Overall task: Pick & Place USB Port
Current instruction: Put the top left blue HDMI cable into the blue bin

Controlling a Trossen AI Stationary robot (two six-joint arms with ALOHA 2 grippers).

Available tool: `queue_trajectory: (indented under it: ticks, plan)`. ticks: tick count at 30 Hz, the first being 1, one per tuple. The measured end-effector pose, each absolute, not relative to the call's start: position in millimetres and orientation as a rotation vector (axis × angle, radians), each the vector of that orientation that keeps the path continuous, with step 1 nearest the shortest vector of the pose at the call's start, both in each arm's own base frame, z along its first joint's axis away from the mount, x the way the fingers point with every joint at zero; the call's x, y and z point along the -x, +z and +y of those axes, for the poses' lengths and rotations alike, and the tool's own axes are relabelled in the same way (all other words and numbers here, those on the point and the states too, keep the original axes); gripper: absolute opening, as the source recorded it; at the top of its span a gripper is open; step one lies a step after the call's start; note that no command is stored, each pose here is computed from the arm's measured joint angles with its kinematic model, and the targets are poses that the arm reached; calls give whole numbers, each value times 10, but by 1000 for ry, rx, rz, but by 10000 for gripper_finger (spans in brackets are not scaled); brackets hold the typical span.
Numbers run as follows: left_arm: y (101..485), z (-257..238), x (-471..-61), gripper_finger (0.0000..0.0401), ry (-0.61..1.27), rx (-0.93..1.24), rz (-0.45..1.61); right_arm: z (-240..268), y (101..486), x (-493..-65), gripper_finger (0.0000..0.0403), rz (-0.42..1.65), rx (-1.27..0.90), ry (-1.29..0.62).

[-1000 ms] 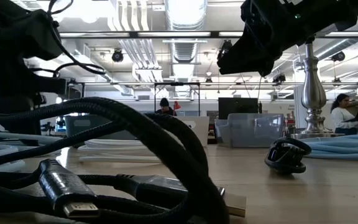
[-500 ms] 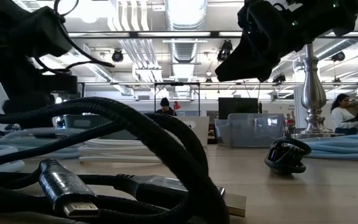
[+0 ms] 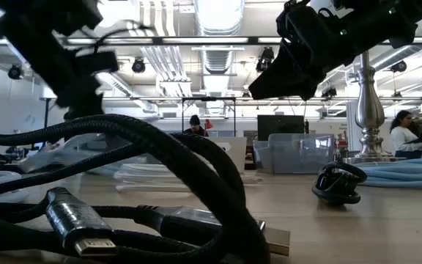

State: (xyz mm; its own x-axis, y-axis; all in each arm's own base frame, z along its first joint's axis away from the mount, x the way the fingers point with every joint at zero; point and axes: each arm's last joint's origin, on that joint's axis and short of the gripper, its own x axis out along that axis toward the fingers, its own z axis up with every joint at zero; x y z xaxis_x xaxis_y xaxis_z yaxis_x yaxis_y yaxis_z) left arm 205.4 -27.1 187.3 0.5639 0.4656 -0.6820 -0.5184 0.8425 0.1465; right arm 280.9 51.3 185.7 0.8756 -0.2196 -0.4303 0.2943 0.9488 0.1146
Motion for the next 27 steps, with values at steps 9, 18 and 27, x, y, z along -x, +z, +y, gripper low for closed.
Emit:
queue_trajectory:
  ticks: [9,18,27]
  plan:
    - [2546,-236,-2161,16,737,-156,693,513,1867,-2817,143,414,-183,-268]
    - [3115,-164,-2196,16,913,-341,597,514,1868,-2817,134,413,-184,-268]
    - [3188,305,-2187,17,1095,-359,678,514,1868,-2817,138,413,-184,-268]
